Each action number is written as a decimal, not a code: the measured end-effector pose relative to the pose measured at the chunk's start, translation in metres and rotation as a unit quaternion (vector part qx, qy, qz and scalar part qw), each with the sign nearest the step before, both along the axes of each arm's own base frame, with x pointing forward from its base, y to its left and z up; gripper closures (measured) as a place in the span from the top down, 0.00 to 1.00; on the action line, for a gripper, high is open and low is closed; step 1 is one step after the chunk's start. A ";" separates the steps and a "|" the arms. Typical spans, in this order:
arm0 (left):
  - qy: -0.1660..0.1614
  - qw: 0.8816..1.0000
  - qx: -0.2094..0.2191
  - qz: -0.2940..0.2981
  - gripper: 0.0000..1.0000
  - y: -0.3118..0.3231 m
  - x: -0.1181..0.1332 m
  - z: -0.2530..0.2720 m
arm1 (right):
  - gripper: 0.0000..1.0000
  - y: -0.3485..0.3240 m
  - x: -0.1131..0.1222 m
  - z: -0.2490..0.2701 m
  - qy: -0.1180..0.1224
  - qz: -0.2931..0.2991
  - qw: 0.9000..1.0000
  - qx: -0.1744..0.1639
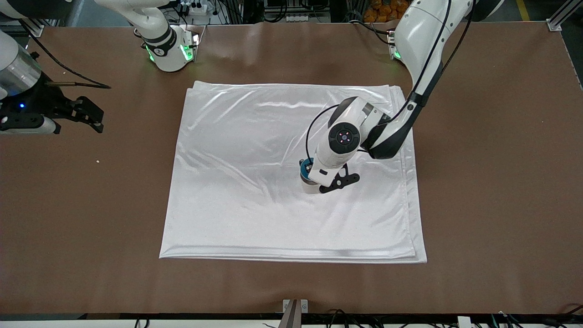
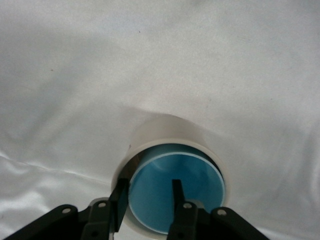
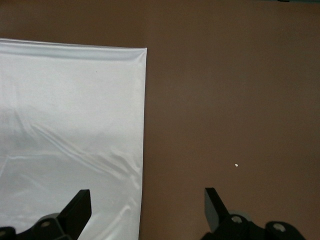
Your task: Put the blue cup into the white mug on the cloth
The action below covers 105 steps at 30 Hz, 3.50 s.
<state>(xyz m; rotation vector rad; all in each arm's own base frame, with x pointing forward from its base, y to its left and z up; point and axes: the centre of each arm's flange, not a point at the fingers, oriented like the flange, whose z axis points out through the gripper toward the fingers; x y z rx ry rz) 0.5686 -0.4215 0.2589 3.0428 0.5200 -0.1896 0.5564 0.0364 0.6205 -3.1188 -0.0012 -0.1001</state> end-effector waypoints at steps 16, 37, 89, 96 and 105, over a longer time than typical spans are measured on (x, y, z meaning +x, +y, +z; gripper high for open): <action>-0.033 0.999 0.001 0.026 1.00 0.031 0.033 0.030 | 1.00 -0.014 0.001 -0.003 0.003 -0.011 1.000 0.003; -0.054 0.998 0.033 -0.006 1.00 0.214 0.107 0.095 | 1.00 -0.011 0.002 0.000 -0.006 -0.008 1.000 0.005; -0.048 0.976 0.050 -0.207 1.00 0.383 0.020 0.307 | 1.00 -0.006 0.002 -0.003 0.000 -0.006 1.000 0.017; -0.033 0.974 0.041 -0.218 1.00 0.379 -0.009 0.328 | 1.00 -0.011 0.003 -0.003 0.000 -0.010 1.000 0.017; -0.029 0.976 0.044 -0.213 1.00 0.403 -0.037 0.344 | 1.00 -0.019 0.003 -0.004 0.002 -0.017 1.000 0.017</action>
